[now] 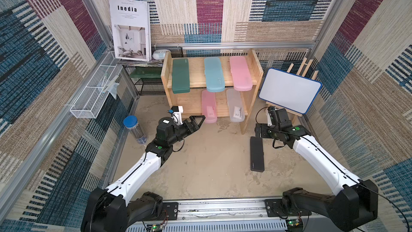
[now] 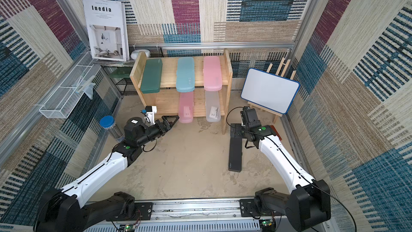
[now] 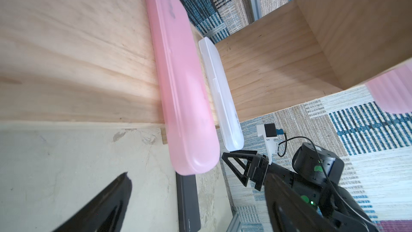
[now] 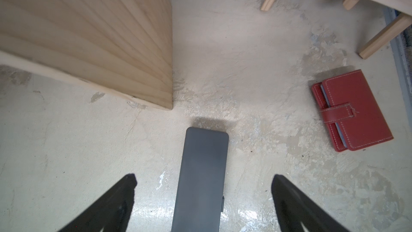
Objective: Remove the pencil cases from the shelf
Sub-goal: Place the pencil case at the center of the board, then pick up the pencil case from the shelf.
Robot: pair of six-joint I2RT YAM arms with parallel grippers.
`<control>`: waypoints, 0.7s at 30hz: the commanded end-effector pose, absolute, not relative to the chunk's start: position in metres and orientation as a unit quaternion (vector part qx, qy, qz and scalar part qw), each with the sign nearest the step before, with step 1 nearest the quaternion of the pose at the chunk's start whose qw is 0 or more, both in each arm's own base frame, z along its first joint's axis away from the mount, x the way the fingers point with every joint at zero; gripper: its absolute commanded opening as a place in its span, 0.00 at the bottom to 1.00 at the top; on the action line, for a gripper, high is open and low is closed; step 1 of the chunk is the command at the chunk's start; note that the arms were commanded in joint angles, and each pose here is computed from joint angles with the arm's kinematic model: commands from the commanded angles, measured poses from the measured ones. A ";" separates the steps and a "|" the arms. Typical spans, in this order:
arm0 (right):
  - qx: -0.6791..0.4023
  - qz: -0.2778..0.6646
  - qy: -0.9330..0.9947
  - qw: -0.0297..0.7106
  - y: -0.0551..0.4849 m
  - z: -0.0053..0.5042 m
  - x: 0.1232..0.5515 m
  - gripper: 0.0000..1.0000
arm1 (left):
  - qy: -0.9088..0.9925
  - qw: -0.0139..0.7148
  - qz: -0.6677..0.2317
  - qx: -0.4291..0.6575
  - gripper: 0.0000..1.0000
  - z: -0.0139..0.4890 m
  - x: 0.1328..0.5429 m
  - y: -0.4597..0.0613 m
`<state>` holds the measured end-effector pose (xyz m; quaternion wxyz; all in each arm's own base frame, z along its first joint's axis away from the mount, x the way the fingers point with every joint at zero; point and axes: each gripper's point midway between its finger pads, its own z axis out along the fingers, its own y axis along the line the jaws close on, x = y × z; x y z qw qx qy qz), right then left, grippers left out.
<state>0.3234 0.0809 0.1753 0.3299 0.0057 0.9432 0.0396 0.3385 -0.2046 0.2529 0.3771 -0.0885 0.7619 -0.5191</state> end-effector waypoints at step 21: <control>-0.001 0.030 0.941 0.338 0.079 0.182 0.328 0.99 | 0.762 0.320 -0.555 -0.096 0.62 0.241 0.364 -0.244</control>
